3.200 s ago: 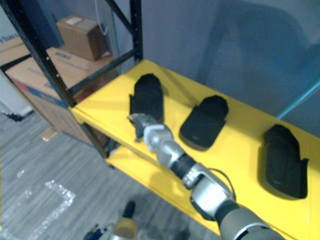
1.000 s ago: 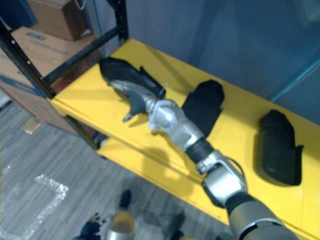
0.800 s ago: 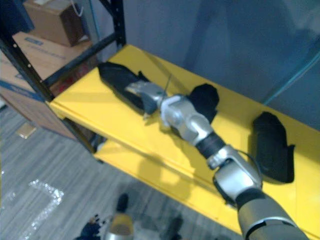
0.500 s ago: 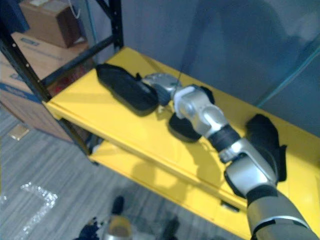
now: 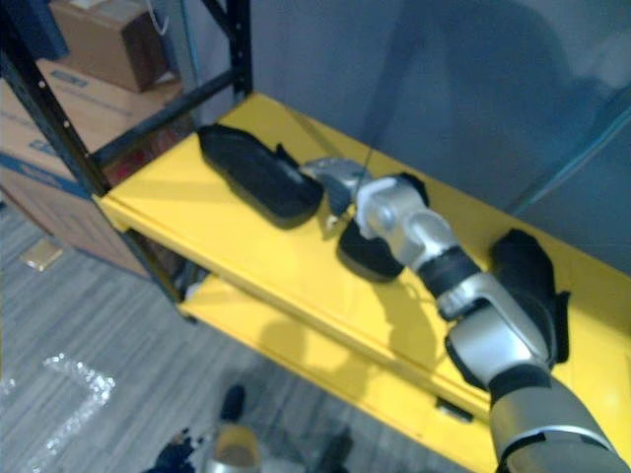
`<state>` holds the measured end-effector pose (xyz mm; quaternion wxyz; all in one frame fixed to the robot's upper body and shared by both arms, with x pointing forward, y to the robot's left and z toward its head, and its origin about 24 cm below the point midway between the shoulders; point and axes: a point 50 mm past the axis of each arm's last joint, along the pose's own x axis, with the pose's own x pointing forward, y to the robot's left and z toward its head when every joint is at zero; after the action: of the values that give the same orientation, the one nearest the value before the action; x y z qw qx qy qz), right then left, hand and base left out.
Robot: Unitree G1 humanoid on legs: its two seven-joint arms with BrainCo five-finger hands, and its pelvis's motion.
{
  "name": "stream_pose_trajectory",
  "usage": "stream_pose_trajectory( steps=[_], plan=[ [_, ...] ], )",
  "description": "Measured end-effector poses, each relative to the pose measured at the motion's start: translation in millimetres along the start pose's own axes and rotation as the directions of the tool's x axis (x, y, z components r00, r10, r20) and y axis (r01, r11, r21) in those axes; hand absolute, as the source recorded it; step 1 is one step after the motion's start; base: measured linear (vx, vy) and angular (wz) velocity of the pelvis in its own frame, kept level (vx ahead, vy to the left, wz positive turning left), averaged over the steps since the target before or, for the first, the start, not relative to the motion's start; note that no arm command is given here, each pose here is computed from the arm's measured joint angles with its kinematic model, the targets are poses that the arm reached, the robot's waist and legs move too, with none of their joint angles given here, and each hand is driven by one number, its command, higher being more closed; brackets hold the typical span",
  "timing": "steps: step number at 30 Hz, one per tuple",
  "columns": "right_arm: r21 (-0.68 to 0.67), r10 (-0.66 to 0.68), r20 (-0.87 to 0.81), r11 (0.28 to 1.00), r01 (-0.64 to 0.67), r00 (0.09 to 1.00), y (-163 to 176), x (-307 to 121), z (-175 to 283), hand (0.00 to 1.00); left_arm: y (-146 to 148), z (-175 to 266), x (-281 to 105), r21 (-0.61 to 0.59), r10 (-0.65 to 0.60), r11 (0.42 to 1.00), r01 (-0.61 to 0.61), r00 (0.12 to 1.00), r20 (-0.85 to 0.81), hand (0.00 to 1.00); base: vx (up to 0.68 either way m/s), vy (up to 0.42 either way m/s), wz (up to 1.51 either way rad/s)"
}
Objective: Walk over and take plastic housings, then place them on the shelf
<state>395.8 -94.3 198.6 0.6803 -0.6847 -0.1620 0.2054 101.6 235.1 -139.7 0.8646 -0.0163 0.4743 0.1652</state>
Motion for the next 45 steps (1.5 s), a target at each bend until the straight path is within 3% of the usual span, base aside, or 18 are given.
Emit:
stream_pose_trajectory(
  steps=[10,17,24,25,45],
  plan=[
    [-0.054,-0.165,-0.042,0.985,0.162,0.985,-45.1,-2.8,-17.7,0.0,-5.7,29.8,1.9,0.005,-0.036,0.999,0.035,0.993,0.11,0.0,-0.02,0.007,0.02],
    [-0.091,-0.197,-0.003,0.976,0.196,0.98,-59.2,-4.5,-16.5,0.0,-26.6,71.3,-2.1,0.306,-0.154,0.95,0.059,0.943,0.297,0.0,0.0,0.005,-0.03],
    [-0.163,-0.166,0.057,0.971,0.173,0.984,-75.0,-2.7,-4.9,0.0,-47.9,109.2,-5.9,0.432,-0.269,0.897,0.087,0.884,0.382,0.0,-0.03,-0.006,-0.08],
    [-0.166,-0.171,0.063,0.97,0.179,0.983,-77.5,-2.7,-3.4,1.0,-48.4,110.1,-5.9,0.434,-0.272,0.897,0.089,0.883,0.382,0.0,-0.04,-0.007,-0.11],
    [-0.267,-0.137,0.157,0.948,0.175,0.978,-80.5,2.5,27.8,1.0,-54.1,96.3,-1.6,0.466,-0.314,0.871,0.154,0.905,0.287,0.0,0.0,-0.014,0.0]
  ],
)
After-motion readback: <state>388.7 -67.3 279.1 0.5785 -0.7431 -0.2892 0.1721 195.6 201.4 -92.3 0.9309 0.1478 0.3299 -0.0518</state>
